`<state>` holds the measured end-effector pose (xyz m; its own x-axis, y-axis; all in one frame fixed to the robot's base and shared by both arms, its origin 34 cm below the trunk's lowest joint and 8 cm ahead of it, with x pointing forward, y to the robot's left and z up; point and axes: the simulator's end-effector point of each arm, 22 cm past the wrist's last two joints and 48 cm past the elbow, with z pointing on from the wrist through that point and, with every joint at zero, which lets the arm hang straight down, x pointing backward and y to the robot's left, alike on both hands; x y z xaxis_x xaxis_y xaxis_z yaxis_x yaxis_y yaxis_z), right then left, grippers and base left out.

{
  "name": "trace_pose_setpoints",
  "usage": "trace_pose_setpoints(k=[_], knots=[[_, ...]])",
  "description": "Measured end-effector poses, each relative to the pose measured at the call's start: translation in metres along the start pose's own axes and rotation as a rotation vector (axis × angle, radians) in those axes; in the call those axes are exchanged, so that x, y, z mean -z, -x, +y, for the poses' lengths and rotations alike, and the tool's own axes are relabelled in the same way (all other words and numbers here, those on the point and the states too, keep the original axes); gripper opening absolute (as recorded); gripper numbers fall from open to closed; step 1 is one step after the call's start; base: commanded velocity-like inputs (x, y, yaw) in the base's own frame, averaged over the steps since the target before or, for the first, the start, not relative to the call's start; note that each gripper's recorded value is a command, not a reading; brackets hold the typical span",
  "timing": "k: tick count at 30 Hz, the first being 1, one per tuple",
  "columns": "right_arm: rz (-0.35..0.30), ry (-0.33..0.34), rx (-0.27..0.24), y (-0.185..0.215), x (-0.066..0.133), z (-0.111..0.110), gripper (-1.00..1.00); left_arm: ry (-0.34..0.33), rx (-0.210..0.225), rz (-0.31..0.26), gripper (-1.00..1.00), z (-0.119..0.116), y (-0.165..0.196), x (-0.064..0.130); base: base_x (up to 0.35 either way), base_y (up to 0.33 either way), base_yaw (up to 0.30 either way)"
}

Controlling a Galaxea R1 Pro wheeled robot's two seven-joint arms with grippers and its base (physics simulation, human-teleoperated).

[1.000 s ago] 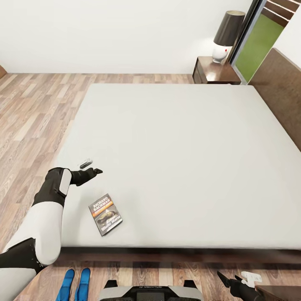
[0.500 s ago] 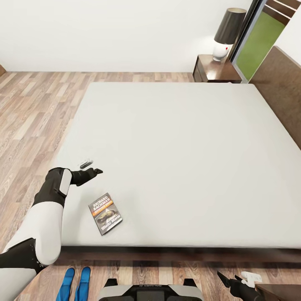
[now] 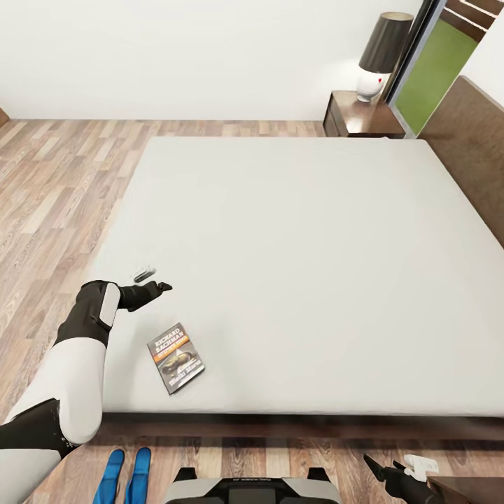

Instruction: In the bedroom, move the book from the bed onto either nightstand, and place the two sandals side by side next to the bed.

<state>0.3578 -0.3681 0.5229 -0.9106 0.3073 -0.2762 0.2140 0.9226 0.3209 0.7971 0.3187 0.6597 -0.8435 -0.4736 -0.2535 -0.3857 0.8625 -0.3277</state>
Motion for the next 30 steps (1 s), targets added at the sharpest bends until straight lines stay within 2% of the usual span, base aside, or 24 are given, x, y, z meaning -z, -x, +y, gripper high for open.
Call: trace_pose_setpoints(k=[7, 30], knots=[[0.000, 0.000, 0.000, -0.0009, -0.0081, -0.0024, 1.00, 0.001, 0.000, 0.000, 1.00, 0.0029, -0.0011, -0.0081, 0.000, 0.000, 0.000], [0.000, 0.000, 0.000, -0.0009, -0.0081, -0.0024, 1.00, 0.001, 0.001, 0.000, 1.00, 0.0029, -0.0015, -0.0082, 0.000, 0.000, 0.000]])
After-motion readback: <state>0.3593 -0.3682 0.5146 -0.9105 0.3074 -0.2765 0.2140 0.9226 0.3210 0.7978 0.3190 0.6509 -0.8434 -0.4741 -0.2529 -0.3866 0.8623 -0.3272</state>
